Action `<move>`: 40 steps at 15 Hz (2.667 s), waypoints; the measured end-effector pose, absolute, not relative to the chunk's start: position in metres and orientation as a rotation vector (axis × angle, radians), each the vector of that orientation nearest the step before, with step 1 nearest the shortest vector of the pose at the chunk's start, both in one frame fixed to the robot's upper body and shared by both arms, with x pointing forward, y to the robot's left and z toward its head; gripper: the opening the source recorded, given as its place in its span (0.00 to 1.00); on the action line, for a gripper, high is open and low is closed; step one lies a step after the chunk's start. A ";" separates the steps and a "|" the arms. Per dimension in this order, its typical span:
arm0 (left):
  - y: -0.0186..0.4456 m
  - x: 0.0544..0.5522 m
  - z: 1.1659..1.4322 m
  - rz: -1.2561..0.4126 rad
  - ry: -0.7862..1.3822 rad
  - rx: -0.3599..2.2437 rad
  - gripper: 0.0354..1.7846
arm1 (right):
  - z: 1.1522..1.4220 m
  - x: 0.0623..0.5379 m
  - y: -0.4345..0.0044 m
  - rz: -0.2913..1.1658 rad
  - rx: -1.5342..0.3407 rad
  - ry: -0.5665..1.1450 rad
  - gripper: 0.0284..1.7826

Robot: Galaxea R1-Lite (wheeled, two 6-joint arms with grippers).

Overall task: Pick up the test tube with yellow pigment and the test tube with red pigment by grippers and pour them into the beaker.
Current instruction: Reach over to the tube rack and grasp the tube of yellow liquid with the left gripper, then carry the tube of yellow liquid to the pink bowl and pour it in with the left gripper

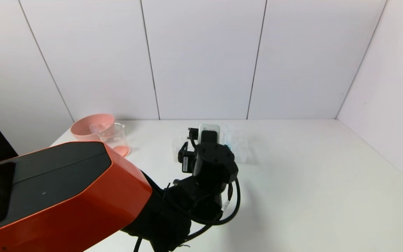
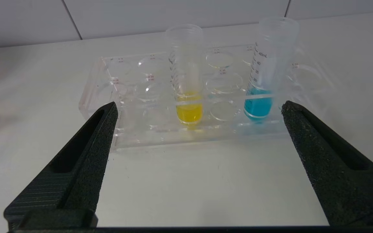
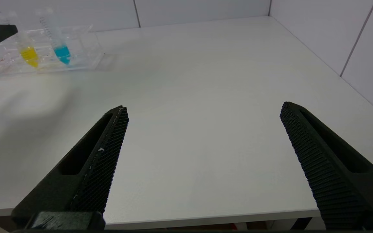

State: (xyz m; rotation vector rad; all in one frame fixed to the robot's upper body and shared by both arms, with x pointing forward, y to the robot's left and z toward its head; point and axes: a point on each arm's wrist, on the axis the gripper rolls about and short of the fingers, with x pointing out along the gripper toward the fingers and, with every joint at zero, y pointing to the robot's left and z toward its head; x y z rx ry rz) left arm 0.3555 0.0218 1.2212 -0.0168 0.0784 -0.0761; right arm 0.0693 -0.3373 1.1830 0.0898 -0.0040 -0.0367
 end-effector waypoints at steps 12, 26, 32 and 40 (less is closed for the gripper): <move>0.028 0.423 1.219 -0.078 0.019 -0.024 0.99 | 1.183 0.069 -0.337 -0.037 0.090 -0.004 0.96; 0.025 0.435 1.209 -0.079 0.014 -0.006 0.80 | 1.183 0.069 -0.337 -0.037 0.090 -0.004 0.96; 0.024 0.436 1.207 -0.082 0.015 -0.006 0.25 | 1.183 0.069 -0.337 -0.037 0.090 -0.004 0.96; 0.023 0.436 1.215 -0.081 0.000 -0.006 0.23 | 1.183 0.069 -0.337 -0.037 0.090 -0.004 0.96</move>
